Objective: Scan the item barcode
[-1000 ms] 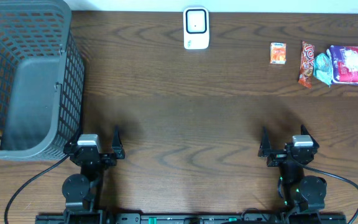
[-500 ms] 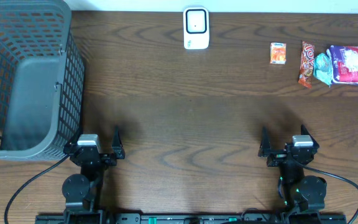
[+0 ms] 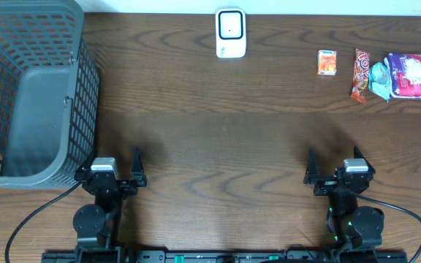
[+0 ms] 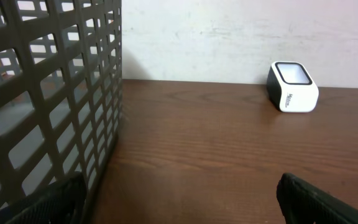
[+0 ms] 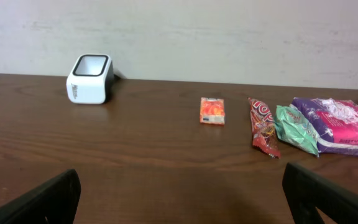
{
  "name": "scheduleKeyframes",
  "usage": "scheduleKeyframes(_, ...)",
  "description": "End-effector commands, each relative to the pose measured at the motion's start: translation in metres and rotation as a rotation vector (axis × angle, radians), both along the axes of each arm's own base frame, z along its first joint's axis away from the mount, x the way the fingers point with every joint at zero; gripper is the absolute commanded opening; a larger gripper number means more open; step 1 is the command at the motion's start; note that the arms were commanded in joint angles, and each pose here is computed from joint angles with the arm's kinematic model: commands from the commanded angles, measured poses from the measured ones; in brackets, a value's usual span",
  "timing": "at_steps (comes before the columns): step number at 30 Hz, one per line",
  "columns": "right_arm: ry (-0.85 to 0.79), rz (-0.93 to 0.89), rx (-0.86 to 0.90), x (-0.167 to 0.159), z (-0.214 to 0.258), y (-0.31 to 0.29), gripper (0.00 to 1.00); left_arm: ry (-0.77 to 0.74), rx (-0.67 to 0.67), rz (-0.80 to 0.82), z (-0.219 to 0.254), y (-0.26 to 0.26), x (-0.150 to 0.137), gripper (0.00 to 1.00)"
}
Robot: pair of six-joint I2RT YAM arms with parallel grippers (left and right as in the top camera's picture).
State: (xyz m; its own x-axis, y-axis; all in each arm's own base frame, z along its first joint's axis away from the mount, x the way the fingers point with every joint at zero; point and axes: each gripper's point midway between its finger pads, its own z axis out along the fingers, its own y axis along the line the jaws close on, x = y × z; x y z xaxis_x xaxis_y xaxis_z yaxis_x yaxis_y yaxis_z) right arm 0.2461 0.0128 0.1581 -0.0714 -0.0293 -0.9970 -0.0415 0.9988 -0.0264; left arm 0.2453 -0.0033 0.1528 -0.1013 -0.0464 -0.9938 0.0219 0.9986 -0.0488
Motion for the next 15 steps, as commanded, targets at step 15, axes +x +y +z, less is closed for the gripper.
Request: scheduleKeyframes(15,0.0,0.004,-0.007,-0.0001,-0.001,0.0006,0.99,0.048,-0.013,-0.02,-0.0143,-0.0034,-0.0013,0.98)
